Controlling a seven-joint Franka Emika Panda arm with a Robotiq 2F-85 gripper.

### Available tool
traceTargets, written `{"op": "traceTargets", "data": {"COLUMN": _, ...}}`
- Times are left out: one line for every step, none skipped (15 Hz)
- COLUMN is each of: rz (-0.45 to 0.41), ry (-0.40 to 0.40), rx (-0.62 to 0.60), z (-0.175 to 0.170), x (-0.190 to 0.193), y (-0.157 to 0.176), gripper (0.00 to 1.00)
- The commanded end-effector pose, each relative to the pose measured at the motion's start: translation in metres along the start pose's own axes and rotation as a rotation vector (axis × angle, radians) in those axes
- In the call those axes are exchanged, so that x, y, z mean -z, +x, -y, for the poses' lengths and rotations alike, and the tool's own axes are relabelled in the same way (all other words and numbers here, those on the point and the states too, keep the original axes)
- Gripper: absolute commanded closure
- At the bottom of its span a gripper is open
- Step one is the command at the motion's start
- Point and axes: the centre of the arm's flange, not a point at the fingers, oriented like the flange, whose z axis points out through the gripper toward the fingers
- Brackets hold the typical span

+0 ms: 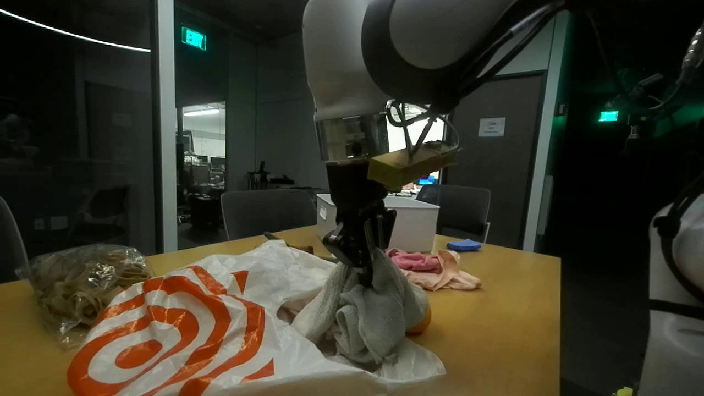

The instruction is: Remove the orange plush toy, yellow container, strawberry plush toy from the plastic, put them on the table, lift the white towel, peach and pink shirt and put them in the plastic

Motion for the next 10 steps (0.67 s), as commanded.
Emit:
{"op": "traceTargets", "data": {"rz": -0.143, "ry": 0.03, "rx": 0.059, "z": 0.01, "x": 0.014, "y": 0.005, "gripper": 0.93}}
{"op": "traceTargets", "data": {"rz": -0.166, "ry": 0.046, "rx": 0.061, "z": 0.012, "x": 0.012, "y": 0.012, "gripper": 0.93}}
{"op": "traceTargets", "data": {"rz": -0.176, "ry": 0.064, "rx": 0.058, "z": 0.013, "x": 0.011, "y": 0.017, "gripper": 0.93}}
{"op": "traceTargets", "data": {"rz": -0.16, "ry": 0.085, "rx": 0.062, "z": 0.012, "x": 0.008, "y": 0.025, "gripper": 0.93}}
{"op": "traceTargets", "data": {"rz": -0.142, "ry": 0.105, "rx": 0.064, "z": 0.012, "x": 0.003, "y": 0.031, "gripper": 0.93}}
{"op": "traceTargets", "data": {"rz": -0.127, "ry": 0.125, "rx": 0.074, "z": 0.01, "x": 0.0, "y": 0.035, "gripper": 0.93}}
{"op": "traceTargets", "data": {"rz": -0.096, "ry": 0.139, "rx": 0.092, "z": 0.01, "x": -0.005, "y": 0.04, "gripper": 0.93}}
{"op": "traceTargets", "data": {"rz": -0.06, "ry": 0.132, "rx": 0.093, "z": 0.01, "x": -0.01, "y": 0.043, "gripper": 0.93}}
{"op": "traceTargets", "data": {"rz": -0.026, "ry": 0.119, "rx": 0.097, "z": 0.008, "x": -0.014, "y": 0.046, "gripper": 0.93}}
{"op": "traceTargets", "data": {"rz": 0.002, "ry": 0.129, "rx": 0.109, "z": 0.008, "x": -0.02, "y": 0.049, "gripper": 0.93}}
